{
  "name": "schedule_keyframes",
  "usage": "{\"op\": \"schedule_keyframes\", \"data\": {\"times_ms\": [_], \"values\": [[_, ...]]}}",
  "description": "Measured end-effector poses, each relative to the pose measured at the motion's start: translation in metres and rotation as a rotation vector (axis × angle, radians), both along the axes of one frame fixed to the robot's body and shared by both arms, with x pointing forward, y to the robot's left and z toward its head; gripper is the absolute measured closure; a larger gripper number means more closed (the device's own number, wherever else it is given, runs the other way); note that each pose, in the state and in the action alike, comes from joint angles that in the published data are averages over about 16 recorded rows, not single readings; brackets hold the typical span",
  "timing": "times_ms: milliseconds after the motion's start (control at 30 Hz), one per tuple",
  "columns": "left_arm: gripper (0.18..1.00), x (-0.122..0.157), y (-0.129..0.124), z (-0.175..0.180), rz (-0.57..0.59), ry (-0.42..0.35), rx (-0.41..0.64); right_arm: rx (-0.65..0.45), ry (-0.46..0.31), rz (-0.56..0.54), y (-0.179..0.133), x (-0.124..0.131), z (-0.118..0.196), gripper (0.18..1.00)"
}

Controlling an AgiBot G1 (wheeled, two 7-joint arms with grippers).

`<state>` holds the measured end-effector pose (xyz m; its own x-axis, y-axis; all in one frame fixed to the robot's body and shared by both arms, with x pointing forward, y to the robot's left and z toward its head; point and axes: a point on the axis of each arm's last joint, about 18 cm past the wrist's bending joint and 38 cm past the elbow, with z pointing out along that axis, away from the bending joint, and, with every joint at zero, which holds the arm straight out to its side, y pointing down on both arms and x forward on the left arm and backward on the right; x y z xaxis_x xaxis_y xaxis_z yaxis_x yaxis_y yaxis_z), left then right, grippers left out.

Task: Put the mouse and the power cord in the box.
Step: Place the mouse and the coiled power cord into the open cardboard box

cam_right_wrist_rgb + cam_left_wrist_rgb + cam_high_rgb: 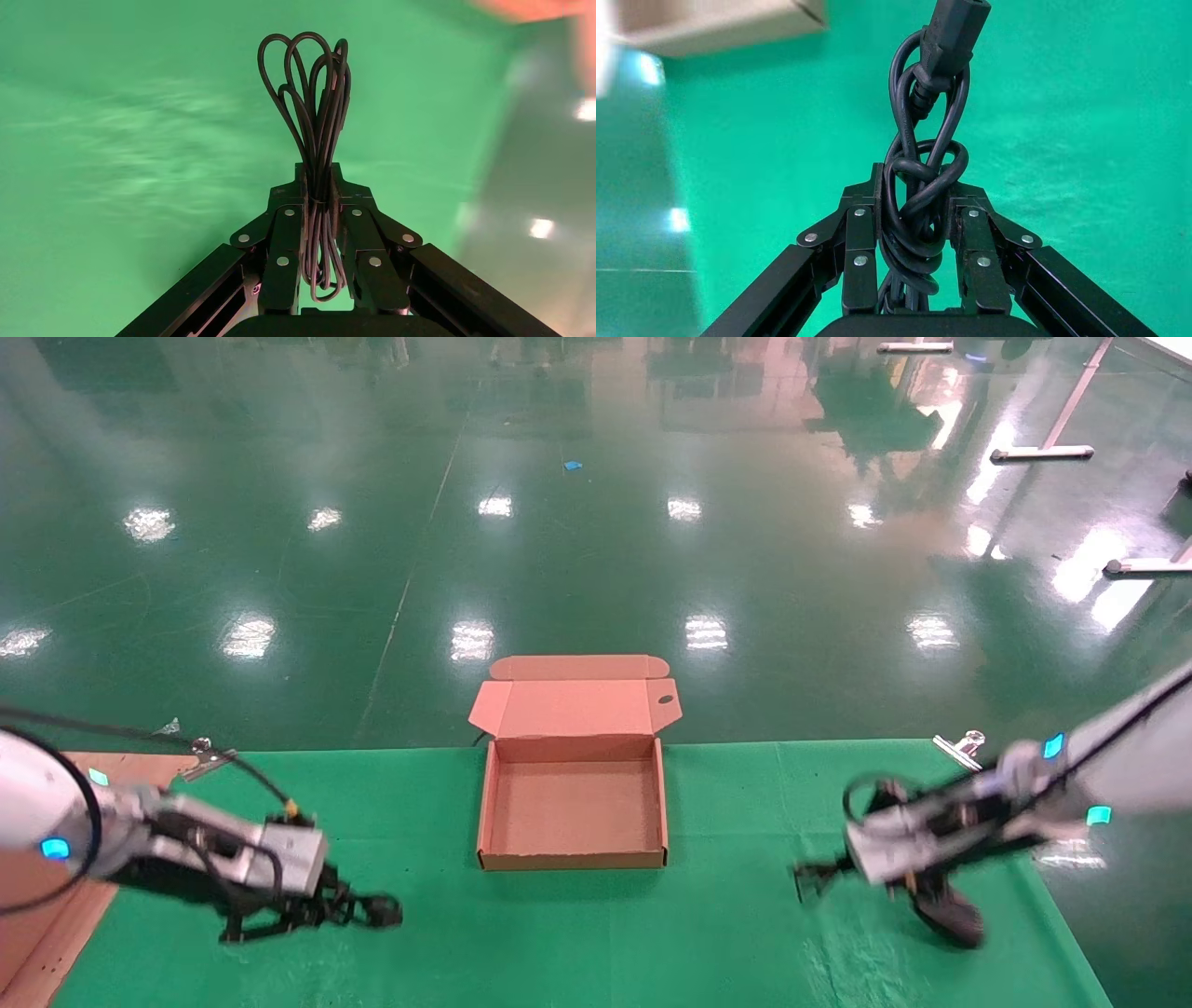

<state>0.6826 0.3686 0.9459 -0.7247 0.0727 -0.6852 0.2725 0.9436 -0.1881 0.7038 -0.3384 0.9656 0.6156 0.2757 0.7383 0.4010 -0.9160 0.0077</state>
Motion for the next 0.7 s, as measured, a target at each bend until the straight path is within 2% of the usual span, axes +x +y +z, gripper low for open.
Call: {"op": "schedule_keyframes", "data": {"times_ms": [333,500,700], "values": [[0.840,0.007,-0.043,0.091,-0.065,-0.184,-0.049,0.062,-0.135,0.103,0.059,-0.005,0.092,0.947],[0.840,0.017,-0.066,0.127,-0.077,-0.299,-0.062,0.081,-0.205,0.159,0.099,-0.006,0.126,0.947],[0.841,0.028,-0.084,0.154,-0.072,-0.408,-0.071,0.102,-0.295,0.207,0.139,-0.005,0.154,0.947]]}}
